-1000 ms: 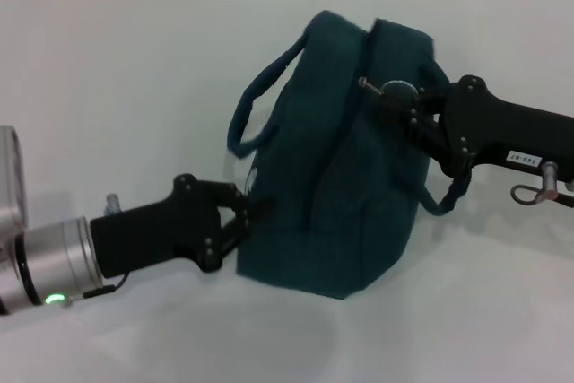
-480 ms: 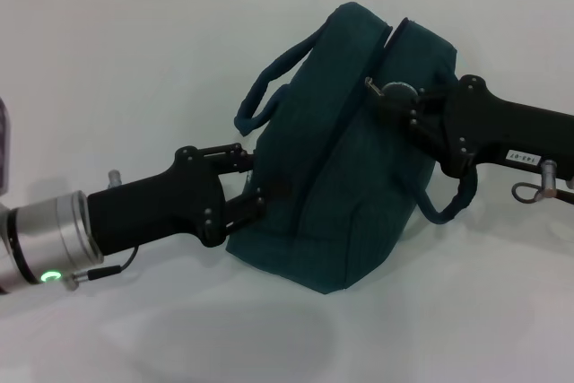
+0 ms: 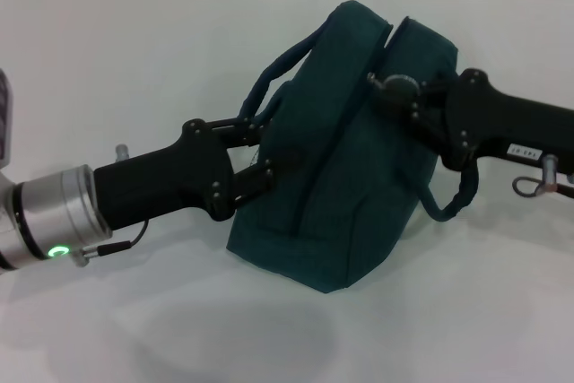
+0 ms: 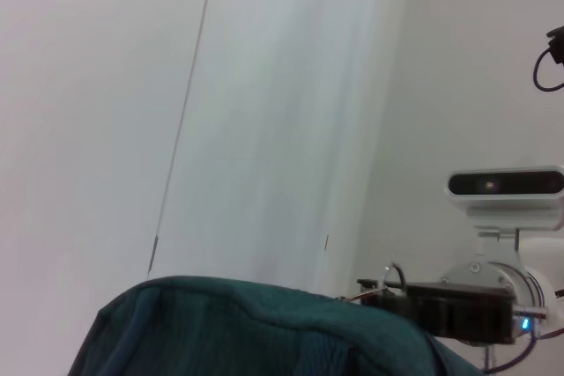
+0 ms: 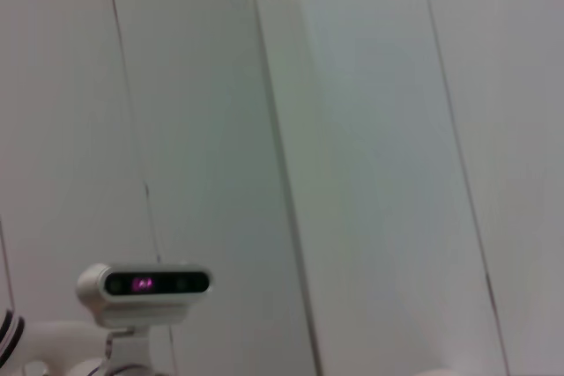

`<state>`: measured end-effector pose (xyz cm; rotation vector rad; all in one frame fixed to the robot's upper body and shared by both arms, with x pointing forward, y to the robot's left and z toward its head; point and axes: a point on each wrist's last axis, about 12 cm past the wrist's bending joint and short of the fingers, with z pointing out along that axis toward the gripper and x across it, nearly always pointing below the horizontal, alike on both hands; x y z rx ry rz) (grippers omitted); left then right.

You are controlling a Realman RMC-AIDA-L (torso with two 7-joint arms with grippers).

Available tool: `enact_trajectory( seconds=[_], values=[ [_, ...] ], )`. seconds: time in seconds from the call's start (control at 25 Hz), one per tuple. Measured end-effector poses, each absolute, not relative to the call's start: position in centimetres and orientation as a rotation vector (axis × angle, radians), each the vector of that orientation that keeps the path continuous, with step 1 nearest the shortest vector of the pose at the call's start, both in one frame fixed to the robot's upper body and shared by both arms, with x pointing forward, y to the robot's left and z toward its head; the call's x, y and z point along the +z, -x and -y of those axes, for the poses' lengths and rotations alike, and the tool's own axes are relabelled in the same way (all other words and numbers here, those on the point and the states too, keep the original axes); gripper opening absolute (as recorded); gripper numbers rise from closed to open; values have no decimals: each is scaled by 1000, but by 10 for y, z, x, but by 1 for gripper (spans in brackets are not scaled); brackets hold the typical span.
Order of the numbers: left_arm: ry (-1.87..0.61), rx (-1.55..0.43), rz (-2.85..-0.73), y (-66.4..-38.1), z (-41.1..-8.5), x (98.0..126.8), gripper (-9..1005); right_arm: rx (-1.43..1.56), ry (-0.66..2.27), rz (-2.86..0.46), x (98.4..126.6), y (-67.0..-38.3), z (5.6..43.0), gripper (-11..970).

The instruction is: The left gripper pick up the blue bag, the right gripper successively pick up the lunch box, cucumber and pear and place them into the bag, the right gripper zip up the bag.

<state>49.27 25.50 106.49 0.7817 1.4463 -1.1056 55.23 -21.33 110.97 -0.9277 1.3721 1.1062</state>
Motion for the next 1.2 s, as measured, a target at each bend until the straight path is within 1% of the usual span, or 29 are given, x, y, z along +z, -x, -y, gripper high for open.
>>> enact_trajectory(
  seconds=[0.32, 0.56, 0.76, 0.96, 1.2],
  values=[
    [-827, -1063, -1407, -493, -251, 1064, 341, 1093, 900, -1355, 1113, -555, 216, 6],
    [-837, -1044, -1396, -493, -252, 1064, 144, 1081, 888, -1353, 1115, -557, 220, 6],
    [-858, -1037, -1397, -490, -256, 1064, 53, 1055, 845, -1350, 1117, -559, 228, 6],
    [-907, -1050, -1407, -487, -261, 1063, 53, 1032, 828, -1351, 1118, -561, 234, 6],
    [-974, -1075, -1382, -484, -269, 1070, 54, 1003, 817, -1373, 1116, -564, 238, 6]
  ],
)
